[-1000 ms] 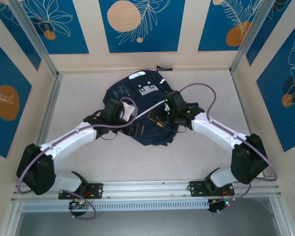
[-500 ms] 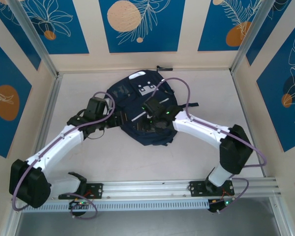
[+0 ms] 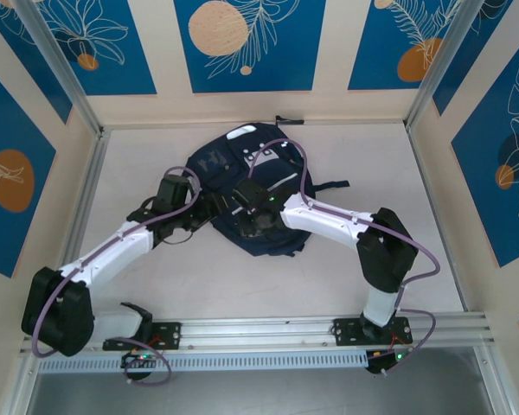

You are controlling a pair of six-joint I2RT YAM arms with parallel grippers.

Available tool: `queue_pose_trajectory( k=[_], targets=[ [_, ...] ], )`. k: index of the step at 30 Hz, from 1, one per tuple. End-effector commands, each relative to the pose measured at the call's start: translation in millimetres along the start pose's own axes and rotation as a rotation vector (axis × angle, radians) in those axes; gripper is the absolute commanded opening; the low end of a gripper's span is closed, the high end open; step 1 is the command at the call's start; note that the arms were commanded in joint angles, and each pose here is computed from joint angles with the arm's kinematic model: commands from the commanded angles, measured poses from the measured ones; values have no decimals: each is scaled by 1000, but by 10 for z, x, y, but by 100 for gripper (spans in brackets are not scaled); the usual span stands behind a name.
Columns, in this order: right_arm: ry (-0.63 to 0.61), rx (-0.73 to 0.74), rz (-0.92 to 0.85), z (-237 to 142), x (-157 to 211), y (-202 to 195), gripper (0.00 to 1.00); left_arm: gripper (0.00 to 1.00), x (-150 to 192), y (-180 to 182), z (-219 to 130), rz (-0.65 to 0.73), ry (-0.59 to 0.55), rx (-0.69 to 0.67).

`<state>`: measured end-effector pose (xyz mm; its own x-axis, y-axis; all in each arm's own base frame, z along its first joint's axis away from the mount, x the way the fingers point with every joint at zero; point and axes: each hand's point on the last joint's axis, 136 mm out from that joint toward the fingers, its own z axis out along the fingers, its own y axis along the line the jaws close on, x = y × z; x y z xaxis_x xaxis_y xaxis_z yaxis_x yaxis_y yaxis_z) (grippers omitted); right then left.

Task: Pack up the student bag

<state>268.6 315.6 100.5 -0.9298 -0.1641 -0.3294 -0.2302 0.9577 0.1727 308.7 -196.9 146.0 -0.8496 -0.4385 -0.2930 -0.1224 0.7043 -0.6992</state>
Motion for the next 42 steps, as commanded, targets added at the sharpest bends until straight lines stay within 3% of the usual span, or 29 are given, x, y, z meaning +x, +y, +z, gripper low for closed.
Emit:
queue_pose_trajectory(
  k=[1, 6, 9, 16, 28, 37, 42],
  targets=[
    [-18, 40, -23, -14, -69, -26, 30, 64, -43, -170, 52, -39, 5, 95],
    [-5, 41, -23, 34, -57, -2, 29, 59, -53, -137, 116, -61, 6, 86],
    [2, 53, -21, 56, -44, -15, 24, 56, -40, -108, 170, -74, 17, 79],
    [-30, 133, -26, -62, -58, -157, 0, 48, -41, -27, 301, -94, 32, 45],
    [-48, 87, -52, -194, -53, -135, 0, 38, -125, -121, 537, -91, 61, 73],
    [-68, 183, -72, -269, -51, -446, 0, 2, -148, 98, 593, -69, 46, -41],
    [-87, 178, -136, -300, -95, -838, 0, 0, -166, 176, 475, 30, 58, -107]
  ],
)
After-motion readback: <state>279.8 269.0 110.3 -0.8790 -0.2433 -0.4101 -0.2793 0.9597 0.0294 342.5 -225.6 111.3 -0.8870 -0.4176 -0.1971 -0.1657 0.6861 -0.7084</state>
